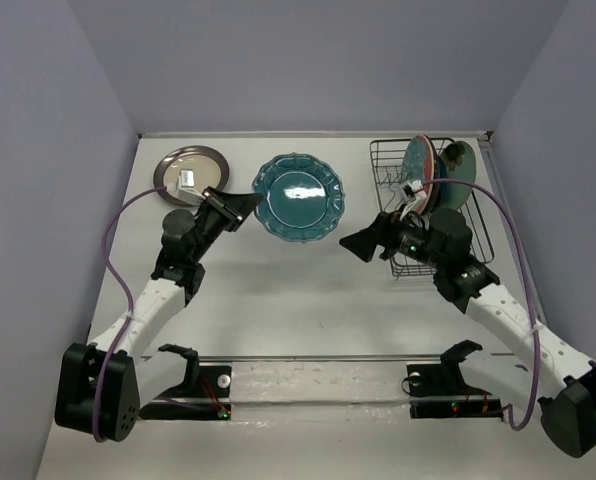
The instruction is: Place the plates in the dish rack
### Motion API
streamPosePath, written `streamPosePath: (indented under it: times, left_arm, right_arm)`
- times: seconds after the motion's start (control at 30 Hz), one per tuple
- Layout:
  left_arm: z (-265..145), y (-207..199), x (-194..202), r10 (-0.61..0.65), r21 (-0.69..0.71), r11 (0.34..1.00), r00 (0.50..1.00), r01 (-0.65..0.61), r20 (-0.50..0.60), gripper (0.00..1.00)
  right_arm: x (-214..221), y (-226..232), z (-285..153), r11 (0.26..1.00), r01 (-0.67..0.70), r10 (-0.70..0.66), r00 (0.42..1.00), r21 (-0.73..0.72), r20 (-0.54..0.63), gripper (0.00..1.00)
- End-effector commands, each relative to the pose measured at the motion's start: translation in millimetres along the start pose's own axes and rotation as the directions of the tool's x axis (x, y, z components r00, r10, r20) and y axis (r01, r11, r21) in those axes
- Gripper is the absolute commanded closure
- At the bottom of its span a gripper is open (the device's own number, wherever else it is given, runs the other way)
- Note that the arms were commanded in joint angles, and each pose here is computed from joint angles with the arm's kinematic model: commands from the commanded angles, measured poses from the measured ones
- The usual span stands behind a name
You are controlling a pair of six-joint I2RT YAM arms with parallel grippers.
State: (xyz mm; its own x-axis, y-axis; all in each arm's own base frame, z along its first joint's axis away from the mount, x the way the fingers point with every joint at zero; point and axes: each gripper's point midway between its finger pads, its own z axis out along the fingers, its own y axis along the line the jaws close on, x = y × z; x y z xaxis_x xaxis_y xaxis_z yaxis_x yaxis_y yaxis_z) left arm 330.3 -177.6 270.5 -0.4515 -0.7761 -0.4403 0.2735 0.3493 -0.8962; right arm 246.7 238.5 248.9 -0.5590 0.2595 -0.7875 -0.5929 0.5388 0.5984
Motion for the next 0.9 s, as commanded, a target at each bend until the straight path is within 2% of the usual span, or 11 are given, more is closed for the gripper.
streamPosePath:
  times: [0.0,0.23,0.37,0.47,0.5,0.6,0.63,0.67,0.73,0.83,0.87]
  left_arm:
    - [-15,-105,-28,0.028,0.326,0.944,0.997,-0.052,0.078,0.94]
    - [-24,-118,-3,0.109,0.393,0.916,0.993,-0.084,-0.042,0.94]
    - [-30,-118,3,0.114,0.403,0.911,0.992,-0.081,-0.058,0.94]
    - [-34,-123,7,0.125,0.421,0.903,0.99,-0.083,-0.072,0.94]
    - [-35,-124,8,0.13,0.427,0.9,0.989,-0.085,-0.077,0.94]
    - [-36,-123,12,0.136,0.427,0.9,0.986,-0.083,-0.097,0.94]
    - [-36,-122,12,0.137,0.423,0.902,0.986,-0.083,-0.099,0.92]
    - [-36,-121,14,0.143,0.421,0.903,0.984,-0.086,-0.104,0.87]
    - [-35,-118,15,0.152,0.405,0.909,0.982,-0.094,-0.114,0.56]
    - [-32,-108,19,0.199,0.355,0.925,0.97,-0.137,-0.143,0.22]
    - [-31,-97,23,0.22,0.313,0.936,0.962,-0.161,-0.163,0.17]
  right_arm:
    - [-23,-8,11,0.997,0.027,-0.031,0.998,0.07,0.047,0.04]
    - [-39,9,36,0.998,0.048,-0.045,0.998,-0.05,0.054,0.04]
    - [-41,-2,44,0.999,0.02,-0.018,0.998,-0.026,0.063,0.07]
    - [-39,-2,47,0.999,-0.006,0.009,0.997,-0.046,0.075,0.17]
    - [-38,-1,47,0.998,-0.015,0.02,0.996,-0.06,0.083,0.4]
    - [-38,1,47,0.996,-0.033,0.04,0.995,-0.079,0.093,0.92]
    - [-37,1,47,0.996,-0.044,0.051,0.994,-0.078,0.093,0.93]
    - [-35,-1,46,0.996,-0.049,0.056,0.994,-0.071,0.095,0.93]
    - [-40,3,41,0.997,-0.042,0.05,0.992,-0.07,0.119,0.93]
    - [-57,-1,29,0.999,-0.028,0.033,0.983,-0.029,0.178,0.93]
    - [-64,-4,26,1.0,-0.021,0.02,0.979,0.0,0.201,0.93]
